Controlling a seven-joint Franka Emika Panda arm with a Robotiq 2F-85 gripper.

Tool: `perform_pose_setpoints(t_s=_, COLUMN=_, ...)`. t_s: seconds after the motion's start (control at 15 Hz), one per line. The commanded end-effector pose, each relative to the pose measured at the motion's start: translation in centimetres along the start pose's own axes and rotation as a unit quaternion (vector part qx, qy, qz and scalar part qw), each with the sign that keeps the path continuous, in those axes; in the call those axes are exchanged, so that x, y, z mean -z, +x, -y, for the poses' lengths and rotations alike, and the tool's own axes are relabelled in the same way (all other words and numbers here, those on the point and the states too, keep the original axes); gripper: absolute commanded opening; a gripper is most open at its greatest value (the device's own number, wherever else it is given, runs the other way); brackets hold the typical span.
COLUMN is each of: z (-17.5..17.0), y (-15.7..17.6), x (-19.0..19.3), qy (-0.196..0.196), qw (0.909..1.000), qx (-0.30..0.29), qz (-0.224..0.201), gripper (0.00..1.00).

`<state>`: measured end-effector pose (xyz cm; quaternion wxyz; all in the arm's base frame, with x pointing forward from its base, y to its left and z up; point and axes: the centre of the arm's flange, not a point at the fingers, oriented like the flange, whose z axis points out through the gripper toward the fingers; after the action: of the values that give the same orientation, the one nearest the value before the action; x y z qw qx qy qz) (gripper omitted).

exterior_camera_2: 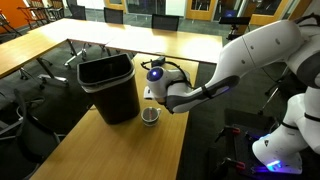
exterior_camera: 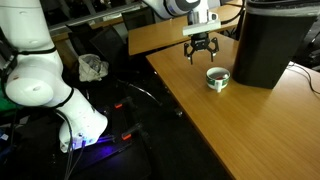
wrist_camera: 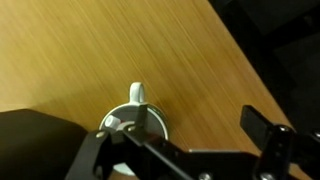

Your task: Pick the marker from the cup and put it on the table

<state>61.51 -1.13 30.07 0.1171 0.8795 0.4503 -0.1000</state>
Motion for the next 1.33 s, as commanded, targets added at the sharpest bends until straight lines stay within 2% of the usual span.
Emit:
perform_pose_setpoints(t_s=0.0, z=-0.3, y=0.4, x=-0.3, qy=0.006, qw=0.9992, qx=0.038, qz=0.007, gripper=1.00)
perform_pose_setpoints(t_s=0.13, z=-0.5, y=1.5, x=-1.2, qy=0.005, qw=0.9966, qx=0.082, qz=0.004, gripper=1.00)
perform_pose_setpoints(t_s=0.2, z=-0.4, y=1.9, x=-1.8, qy=-0.004, qw=0.9929, qx=0.117, qz=0.021, gripper=1.00)
perform_pose_setpoints(t_s=0.47, z=-1.8, y=4.2, x=-4.1, qy=-0.044, qw=0.9793, qx=0.197, qz=0.014, gripper=1.00)
perform_pose_setpoints(t_s=0.53, z=-2.3, y=4.7, x=-4.5, qy=-0.048, qw=0.9766, qx=0.209, qz=0.010, gripper=0.97)
perform_pose_setpoints(t_s=0.6, z=-2.8, y=5.3, x=-4.9, qy=-0.055, qw=0.9738, qx=0.221, qz=0.011, gripper=0.86)
perform_pose_setpoints(t_s=0.93, z=-4.9, y=7.6, x=-6.6, qy=-0.057, qw=0.9618, qx=0.267, qz=0.014, gripper=0.63)
perform_pose_setpoints(t_s=1.27, z=-5.8, y=9.8, x=-8.3, qy=-0.065, qw=0.9503, qx=0.303, qz=0.028, gripper=0.69)
